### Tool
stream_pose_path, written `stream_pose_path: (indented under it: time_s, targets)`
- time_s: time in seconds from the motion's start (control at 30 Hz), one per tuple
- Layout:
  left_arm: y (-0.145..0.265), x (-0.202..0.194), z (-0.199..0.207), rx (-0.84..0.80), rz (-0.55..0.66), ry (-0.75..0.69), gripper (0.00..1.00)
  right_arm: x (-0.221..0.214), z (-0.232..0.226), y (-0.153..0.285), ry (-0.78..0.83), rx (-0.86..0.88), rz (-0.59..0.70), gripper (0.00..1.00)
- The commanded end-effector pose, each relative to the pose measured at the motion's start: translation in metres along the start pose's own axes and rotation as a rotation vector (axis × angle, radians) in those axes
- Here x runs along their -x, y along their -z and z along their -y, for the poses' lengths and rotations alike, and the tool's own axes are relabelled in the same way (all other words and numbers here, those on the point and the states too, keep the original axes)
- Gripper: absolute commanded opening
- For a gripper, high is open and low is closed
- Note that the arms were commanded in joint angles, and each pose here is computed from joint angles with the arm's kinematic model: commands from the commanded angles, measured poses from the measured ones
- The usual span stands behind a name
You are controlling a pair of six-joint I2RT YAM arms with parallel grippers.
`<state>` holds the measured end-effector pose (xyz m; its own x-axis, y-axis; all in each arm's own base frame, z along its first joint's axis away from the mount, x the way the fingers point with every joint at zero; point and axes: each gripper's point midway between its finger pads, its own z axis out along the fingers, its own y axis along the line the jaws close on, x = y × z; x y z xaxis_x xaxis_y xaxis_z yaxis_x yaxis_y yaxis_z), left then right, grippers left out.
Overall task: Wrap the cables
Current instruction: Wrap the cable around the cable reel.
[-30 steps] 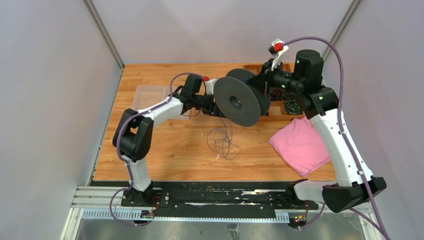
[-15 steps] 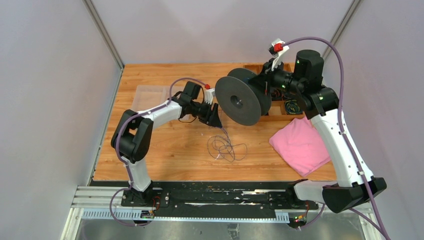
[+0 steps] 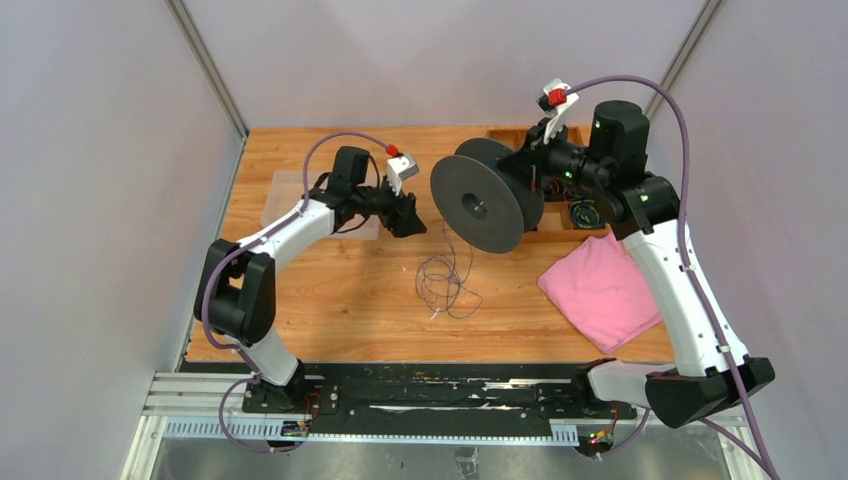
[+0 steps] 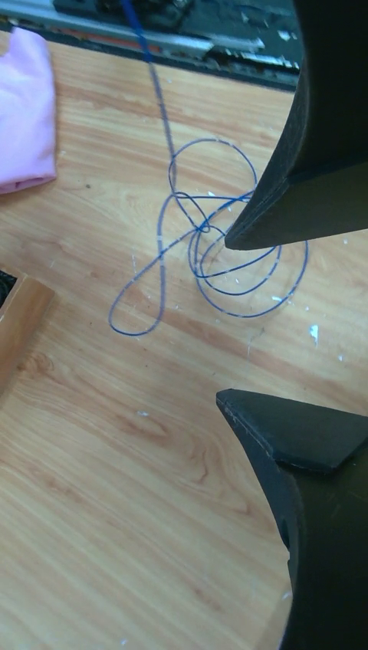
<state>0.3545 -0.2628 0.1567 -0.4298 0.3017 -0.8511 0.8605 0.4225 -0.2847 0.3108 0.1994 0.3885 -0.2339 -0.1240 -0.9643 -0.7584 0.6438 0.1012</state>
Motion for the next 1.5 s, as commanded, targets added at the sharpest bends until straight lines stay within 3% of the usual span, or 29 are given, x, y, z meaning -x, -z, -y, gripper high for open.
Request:
stream_pose_path:
  time_s: [0.0, 0.23, 0.33, 0.93, 1.2, 1.33, 1.47]
  targets:
    - [0.01, 0.014, 0.008, -0.068, 0.083, -0.326, 0.73, 0.034, -0.014, 0.019, 0.061, 0.029, 0.098, 0.01]
    - [0.007, 0.015, 0.013, -0.203, 0.07, -0.638, 0.76, 0.033, -0.019, 0.02, 0.052, 0.056, 0.094, 0.01]
    - [-0.002, 0.018, 0.015, -0.247, 0.109, -0.691, 0.76, 0.035, -0.021, 0.02, 0.046, 0.069, 0.096, 0.01]
    - [-0.052, 0.017, 0.038, -0.365, 0.181, -0.693, 0.71, 0.048, -0.033, 0.029, 0.018, 0.102, 0.125, 0.01]
    - [-0.066, 0.006, 0.05, -0.419, 0.177, -0.652, 0.55, 0.049, -0.032, 0.03, 0.024, 0.093, 0.129, 0.01]
    - [-0.069, -0.002, 0.052, -0.439, 0.162, -0.61, 0.37, 0.05, -0.03, 0.032, 0.03, 0.081, 0.132, 0.01]
    - [-0.064, -0.009, 0.048, -0.41, 0.118, -0.605, 0.14, 0.053, -0.027, 0.037, 0.036, 0.049, 0.14, 0.01]
